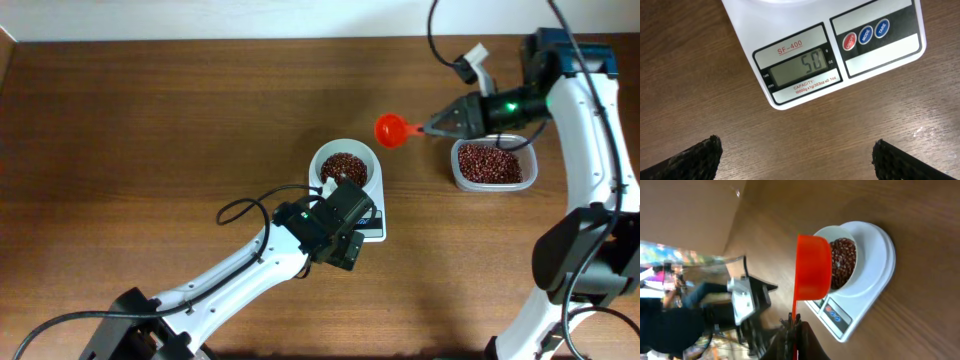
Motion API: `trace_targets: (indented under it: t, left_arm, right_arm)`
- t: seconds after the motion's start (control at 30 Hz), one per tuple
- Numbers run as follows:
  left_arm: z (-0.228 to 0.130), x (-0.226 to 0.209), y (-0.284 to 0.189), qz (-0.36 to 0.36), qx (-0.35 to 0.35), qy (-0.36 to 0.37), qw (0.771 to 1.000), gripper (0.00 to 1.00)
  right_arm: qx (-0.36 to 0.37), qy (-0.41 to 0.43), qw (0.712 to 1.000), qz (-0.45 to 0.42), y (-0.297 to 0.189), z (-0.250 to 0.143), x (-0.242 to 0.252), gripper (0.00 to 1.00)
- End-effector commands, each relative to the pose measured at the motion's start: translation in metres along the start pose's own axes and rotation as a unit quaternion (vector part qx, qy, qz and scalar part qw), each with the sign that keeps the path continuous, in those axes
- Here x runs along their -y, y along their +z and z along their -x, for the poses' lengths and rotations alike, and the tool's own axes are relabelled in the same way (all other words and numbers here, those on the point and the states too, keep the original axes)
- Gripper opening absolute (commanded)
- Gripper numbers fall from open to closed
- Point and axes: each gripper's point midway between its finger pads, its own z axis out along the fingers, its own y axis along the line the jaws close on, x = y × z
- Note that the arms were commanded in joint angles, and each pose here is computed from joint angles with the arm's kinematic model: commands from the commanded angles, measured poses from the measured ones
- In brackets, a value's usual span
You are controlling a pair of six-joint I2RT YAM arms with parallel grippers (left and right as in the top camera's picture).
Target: Scoop item into bowl and weigh 50g on scale
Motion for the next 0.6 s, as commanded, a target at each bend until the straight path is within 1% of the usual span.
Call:
trace_targets:
  t: [0.0, 0.07, 0.1, 0.17, 0.23, 0.4, 0.43, 0.5, 0.57]
  left_arm:
    - [-0.002, -0.003, 0.003, 0.008, -0.004, -0.002, 1.000, 0.99]
    - [-0.002, -0.003, 0.003, 0.008, -0.004, -0.002, 1.000, 0.99]
    - [-0.002, -0.003, 0.003, 0.008, -0.004, -0.002, 1.000, 0.99]
    - [-0.002, -0.003, 0.003, 0.008, -0.004, -0.002, 1.000, 0.99]
    - [-0.002, -0.003, 0.003, 0.008, -0.004, -0.002, 1.000, 0.99]
    - [-0.002, -0.003, 0.003, 0.008, -0.004, -0.002, 1.000, 0.99]
    - [-0.002, -0.003, 0.003, 0.008, -0.004, -0.002, 1.000, 0.99]
    - [-0.002, -0.003, 0.003, 0.008, -0.004, -0.002, 1.000, 0.99]
    - [-0.002, -0.003, 0.003, 0.008, -0.004, -0.002, 1.000, 0.99]
  right_arm:
    - [0.014, -0.125, 0.992, 0.015, -0.012, -0.002, -0.004, 0.04]
    - [0.016, -0.136, 0.991, 0.008, -0.019, -0.004, 0.001, 0.04]
    - [0.009, -0.159, 0.987, 0.003, -0.019, -0.007, 0.003, 0.04]
    - [-0.020, -0.236, 0.972, -0.005, -0.017, -0.017, 0.005, 0.04]
    - [-0.018, -0.266, 0.964, -0.001, -0.016, -0.017, 0.004, 0.04]
    - [-0.008, -0.273, 0.961, 0.029, -0.002, -0.011, -0.014, 0.04]
    - [-0.009, -0.263, 0.964, 0.037, 0.004, -0.009, -0.019, 0.04]
    - [-0.017, -0.203, 0.978, 0.041, 0.021, -0.003, -0.027, 0.04]
    - [-0.032, -0.177, 0.983, 0.047, 0.037, -0.001, -0.037, 0.04]
